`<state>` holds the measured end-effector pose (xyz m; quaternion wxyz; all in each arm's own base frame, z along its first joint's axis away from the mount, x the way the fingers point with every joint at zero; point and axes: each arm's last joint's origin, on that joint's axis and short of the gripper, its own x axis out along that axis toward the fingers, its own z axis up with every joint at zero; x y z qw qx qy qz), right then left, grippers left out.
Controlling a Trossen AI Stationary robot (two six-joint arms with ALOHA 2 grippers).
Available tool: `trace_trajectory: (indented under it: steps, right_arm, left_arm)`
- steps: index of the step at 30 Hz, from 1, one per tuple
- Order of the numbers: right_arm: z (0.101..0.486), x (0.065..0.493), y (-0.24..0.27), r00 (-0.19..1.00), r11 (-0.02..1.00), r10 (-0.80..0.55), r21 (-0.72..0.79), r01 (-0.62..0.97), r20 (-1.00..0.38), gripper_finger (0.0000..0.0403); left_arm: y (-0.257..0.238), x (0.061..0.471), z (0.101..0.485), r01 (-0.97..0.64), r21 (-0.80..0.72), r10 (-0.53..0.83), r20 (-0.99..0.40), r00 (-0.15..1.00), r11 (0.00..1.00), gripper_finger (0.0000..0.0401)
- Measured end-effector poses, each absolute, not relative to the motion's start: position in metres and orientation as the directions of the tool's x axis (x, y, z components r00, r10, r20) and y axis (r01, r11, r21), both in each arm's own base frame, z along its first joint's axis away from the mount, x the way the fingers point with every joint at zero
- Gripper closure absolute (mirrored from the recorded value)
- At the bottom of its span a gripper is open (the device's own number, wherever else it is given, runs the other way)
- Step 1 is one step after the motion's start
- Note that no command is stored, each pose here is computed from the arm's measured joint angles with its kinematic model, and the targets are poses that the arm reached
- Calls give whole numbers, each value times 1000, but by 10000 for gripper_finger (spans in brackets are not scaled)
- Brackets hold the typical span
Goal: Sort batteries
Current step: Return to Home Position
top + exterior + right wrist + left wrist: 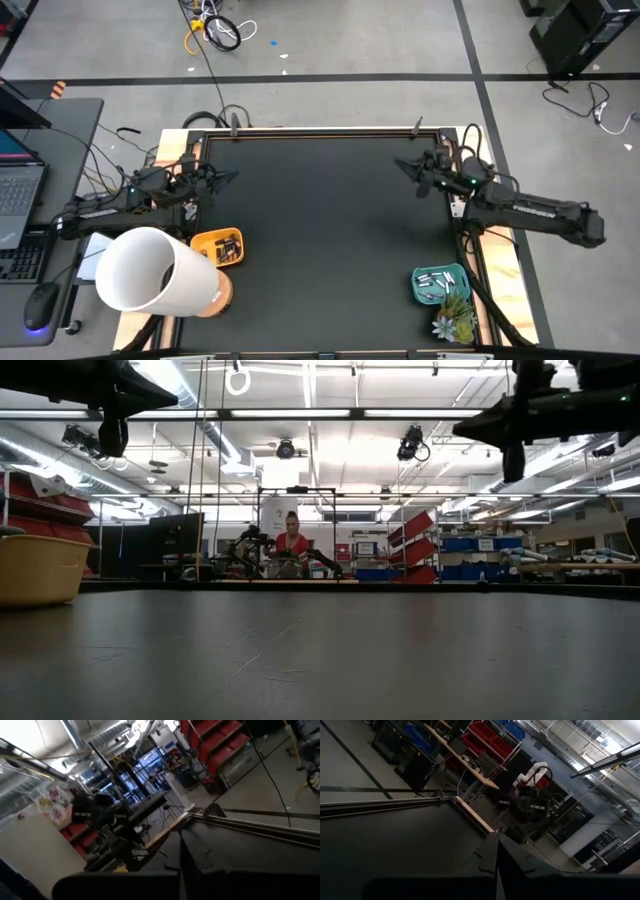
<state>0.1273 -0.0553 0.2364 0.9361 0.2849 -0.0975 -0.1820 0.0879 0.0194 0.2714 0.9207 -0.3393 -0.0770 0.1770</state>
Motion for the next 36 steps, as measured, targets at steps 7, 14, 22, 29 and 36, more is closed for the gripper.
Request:
trace_trajectory:
  steps: [7, 14, 22, 29, 36]
  right_arm:
    - [238, 111, -48, 909, 783, -410, 542, 305, 80, 403]
    - [232, 97, -43, 907, 767, -420, 542, 343, 21, 403]
    - [218, 85, -40, 879, 734, -474, 573, 364, 48, 403]
    - [200, 83, -39, 868, 728, -467, 631, 270, 168, 403]
    - [189, 86, -40, 856, 745, -462, 625, 233, 231, 403]
  left_arm:
    - [19, 88, 271, -279, -648, 379, 17, 925, 709, 382]
    - [20, 88, 269, -304, -609, 382, -3, 924, 732, 382]
    - [20, 88, 265, -332, -593, 382, -45, 923, 733, 382]
    - [20, 88, 265, -340, -581, 389, -44, 920, 740, 382]
    - [20, 88, 264, -342, -590, 388, -53, 920, 731, 382]
